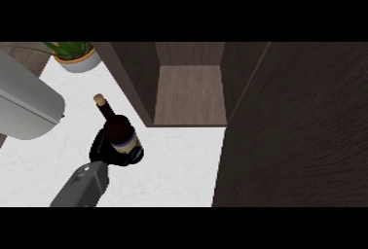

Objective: Pick up the wine, place it into the cabinet and close the cabinet

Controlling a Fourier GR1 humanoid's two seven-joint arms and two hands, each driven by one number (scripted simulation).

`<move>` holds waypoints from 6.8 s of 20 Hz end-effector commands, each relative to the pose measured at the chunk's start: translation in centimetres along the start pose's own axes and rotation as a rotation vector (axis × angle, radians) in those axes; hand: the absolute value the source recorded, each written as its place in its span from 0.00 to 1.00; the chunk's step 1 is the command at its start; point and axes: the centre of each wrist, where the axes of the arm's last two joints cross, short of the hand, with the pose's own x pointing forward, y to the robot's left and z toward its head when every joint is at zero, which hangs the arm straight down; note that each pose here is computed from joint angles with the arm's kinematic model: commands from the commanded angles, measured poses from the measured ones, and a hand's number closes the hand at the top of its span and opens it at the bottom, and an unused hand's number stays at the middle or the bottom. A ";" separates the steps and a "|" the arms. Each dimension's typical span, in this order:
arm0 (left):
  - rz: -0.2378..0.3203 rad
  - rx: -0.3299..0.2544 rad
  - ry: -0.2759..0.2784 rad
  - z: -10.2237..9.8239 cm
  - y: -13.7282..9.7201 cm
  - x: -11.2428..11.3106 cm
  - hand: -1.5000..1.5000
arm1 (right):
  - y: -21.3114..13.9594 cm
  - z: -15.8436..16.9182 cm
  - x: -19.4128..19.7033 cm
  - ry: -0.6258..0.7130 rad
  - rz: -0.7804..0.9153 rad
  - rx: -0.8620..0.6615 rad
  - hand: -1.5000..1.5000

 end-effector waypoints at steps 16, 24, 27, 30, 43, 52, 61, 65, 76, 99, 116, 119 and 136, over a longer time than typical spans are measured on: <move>0.065 0.108 -0.144 4.0 -2.9 -0.2 1.00 | -0.5 1.0 0.7 -0.016 -0.025 0.022 0.00; 0.080 0.067 -0.102 4.1 -8.7 1.5 1.00 | 0.8 0.5 0.5 -0.023 -0.035 0.002 0.00; 0.075 0.061 -0.103 4.1 -10.8 2.3 1.00 | -1.4 0.3 1.5 -0.019 -0.016 0.029 0.00; 0.083 0.088 -0.081 4.3 -12.2 2.9 1.00 | 0.0 1.6 -0.5 -0.025 -0.038 0.011 0.00; 0.111 0.155 -0.026 1.6 -16.5 0.7 1.00 | -0.4 -0.6 0.1 -0.004 -0.033 0.007 0.00; 0.073 0.160 -0.081 -0.4 -14.8 -2.0 1.00 | -2.6 -0.7 -0.9 0.003 -0.038 0.020 0.00; 0.047 0.177 -0.100 -4.2 -17.9 -0.3 1.00 | -2.2 0.1 0.1 -0.024 -0.047 0.029 0.00; 0.075 0.213 -0.080 -6.4 -17.1 0.7 1.00 | -2.0 -0.7 -2.0 -0.005 -0.041 0.027 0.00; 0.048 0.225 -0.116 -11.0 -17.1 3.5 1.00 | -2.4 0.6 -2.0 -0.004 -0.022 0.038 0.00; 0.011 0.287 -0.088 -14.3 -18.5 6.3 1.00 | -1.0 -1.3 -3.6 -0.045 -0.076 0.081 0.00; 0.007 0.298 -0.060 -11.7 -18.4 3.6 1.00 | -1.3 -2.3 -4.0 -0.038 -0.077 0.113 0.00; 0.049 0.308 -0.059 -13.0 -20.3 5.2 1.00 | -0.3 -3.2 -3.4 -0.036 -0.073 0.112 0.00; 0.007 0.404 -0.087 -12.7 -19.7 4.5 0.00 | 0.1 -2.2 -3.0 -0.055 -0.069 0.124 0.00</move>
